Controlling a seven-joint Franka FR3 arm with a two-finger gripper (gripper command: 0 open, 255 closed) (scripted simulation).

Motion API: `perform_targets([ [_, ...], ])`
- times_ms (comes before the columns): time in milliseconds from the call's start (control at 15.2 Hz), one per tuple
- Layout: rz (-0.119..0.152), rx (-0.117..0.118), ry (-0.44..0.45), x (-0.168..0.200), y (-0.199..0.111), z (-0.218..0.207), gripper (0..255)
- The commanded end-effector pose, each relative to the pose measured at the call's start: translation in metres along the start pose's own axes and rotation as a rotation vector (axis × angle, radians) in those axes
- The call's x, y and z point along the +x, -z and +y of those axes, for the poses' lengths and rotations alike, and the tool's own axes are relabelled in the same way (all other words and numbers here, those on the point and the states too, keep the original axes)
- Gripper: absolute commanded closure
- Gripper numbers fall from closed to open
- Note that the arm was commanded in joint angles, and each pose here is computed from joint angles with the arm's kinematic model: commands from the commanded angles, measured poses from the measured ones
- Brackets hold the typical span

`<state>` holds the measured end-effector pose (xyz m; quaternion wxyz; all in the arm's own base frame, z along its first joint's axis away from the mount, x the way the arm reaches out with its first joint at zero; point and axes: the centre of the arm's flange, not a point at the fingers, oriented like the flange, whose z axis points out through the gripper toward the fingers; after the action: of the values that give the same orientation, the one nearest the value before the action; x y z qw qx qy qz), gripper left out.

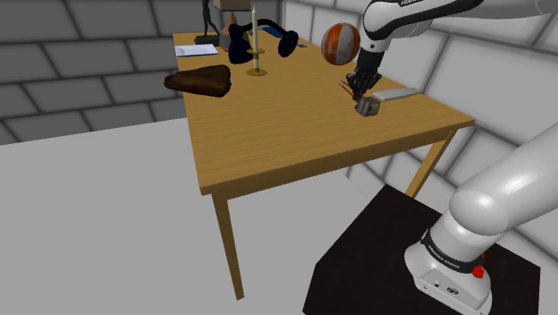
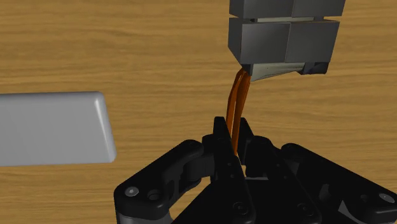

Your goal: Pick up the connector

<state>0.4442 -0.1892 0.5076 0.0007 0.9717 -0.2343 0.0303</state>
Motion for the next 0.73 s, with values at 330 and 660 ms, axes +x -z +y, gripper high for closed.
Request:
perform_targets([
  [330,0.000,0.000,0.000,0.001,0.022,0.001,255],
  [660,0.000,0.000,0.000,0.003,0.048,0.000,255],
])
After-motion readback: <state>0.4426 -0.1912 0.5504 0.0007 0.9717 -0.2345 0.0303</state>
